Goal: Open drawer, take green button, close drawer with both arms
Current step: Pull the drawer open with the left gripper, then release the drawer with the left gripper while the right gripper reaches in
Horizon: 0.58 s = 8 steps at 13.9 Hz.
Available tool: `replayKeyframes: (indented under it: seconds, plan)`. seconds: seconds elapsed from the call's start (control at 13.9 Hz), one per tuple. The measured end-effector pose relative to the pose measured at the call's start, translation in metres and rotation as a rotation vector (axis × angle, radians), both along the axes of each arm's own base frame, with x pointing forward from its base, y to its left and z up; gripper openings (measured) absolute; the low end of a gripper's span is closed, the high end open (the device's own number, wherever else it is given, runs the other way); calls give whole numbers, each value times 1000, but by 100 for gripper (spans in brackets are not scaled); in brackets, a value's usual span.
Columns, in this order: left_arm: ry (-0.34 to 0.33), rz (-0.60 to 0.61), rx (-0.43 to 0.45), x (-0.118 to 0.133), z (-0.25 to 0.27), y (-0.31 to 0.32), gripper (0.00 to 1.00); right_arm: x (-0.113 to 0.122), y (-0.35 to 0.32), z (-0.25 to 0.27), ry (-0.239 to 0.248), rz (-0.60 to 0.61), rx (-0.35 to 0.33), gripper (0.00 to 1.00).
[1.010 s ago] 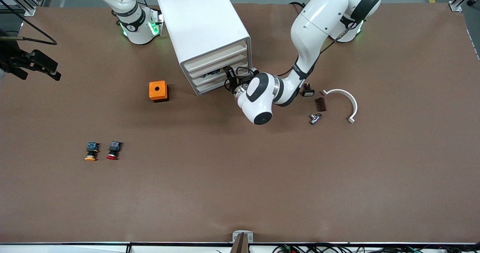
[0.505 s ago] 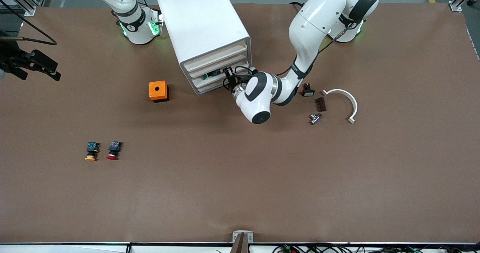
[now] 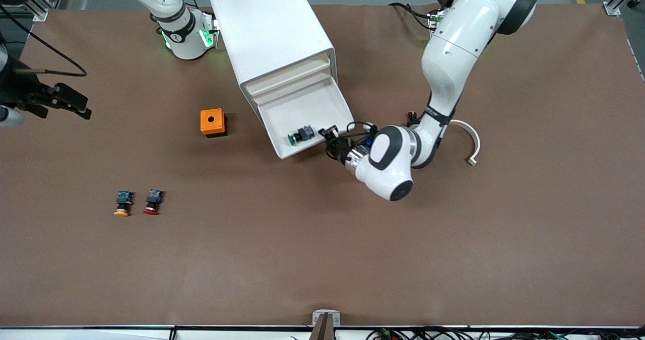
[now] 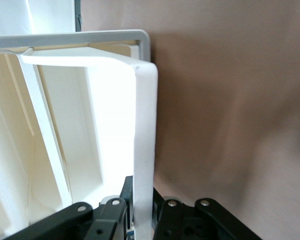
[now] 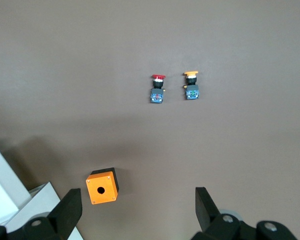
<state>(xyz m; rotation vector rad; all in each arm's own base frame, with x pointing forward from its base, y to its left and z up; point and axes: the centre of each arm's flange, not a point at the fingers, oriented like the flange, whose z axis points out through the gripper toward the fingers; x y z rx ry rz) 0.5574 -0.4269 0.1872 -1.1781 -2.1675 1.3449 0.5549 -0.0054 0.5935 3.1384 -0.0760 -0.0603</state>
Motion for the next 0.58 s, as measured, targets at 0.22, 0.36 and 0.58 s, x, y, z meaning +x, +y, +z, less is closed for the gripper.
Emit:
replayKeyframes:
  seconds: [0.22,0.36,0.58]
  plan:
    - [-28,0,-24,7,1,7,10,21,-8,-34,42,-11,-20,100]
    - [-75,7,-41,13,3,7,22,33,-20,-53,59,-32,-24,100]
    - [-136,45,-62,37,18,20,57,40,-22,-64,68,-112,-15,100]
